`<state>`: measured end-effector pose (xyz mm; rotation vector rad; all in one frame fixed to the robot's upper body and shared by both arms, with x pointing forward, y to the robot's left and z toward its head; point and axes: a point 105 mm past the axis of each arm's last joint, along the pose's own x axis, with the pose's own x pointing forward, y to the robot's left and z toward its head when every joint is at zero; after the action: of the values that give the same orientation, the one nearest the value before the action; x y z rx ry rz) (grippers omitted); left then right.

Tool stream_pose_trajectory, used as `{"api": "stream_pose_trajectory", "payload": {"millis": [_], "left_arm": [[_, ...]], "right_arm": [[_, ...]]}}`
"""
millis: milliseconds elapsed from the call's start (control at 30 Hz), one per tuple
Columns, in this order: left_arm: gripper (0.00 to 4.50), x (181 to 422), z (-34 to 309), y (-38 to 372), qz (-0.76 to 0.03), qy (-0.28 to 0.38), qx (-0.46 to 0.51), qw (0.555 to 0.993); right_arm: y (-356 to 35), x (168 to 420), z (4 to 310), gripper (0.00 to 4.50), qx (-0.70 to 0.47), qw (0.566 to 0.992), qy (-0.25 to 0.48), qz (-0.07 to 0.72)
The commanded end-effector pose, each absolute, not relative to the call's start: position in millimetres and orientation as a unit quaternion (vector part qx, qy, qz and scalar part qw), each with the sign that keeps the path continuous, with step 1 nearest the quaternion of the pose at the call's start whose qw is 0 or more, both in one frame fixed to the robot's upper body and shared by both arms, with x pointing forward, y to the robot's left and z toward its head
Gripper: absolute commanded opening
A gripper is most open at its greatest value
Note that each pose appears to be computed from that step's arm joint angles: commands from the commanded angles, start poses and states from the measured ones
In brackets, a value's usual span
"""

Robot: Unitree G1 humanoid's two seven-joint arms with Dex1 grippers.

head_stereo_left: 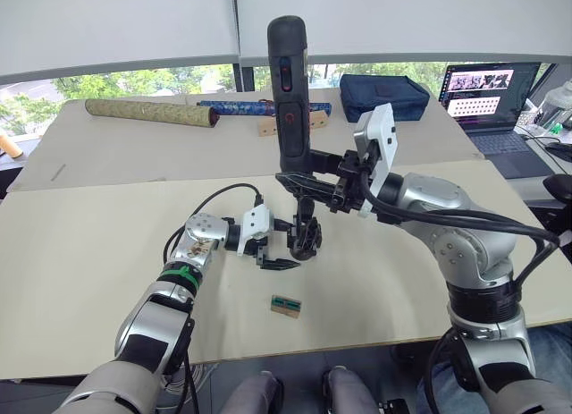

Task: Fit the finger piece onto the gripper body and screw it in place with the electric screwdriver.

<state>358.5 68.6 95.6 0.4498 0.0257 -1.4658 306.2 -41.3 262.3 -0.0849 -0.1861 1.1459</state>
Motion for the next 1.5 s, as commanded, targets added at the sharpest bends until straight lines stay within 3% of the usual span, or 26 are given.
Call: {"api": "stream_pose_trajectory", "payload": {"millis": [33,1500], "left_arm": [[4.5,360.7,106.1,68.8,-0.661,-0.008,0.211,0.72],[4.5,359.3,110.5,69.9,-0.657,-0.015,0.215,0.722]], "right_arm": [[-41.4,298.9,279.2,1.91,-0.045,0.826,-0.135,0.545],[-38.2,303.3,270.7,1.91,-0.033,0.827,-0.127,0.547]]}}
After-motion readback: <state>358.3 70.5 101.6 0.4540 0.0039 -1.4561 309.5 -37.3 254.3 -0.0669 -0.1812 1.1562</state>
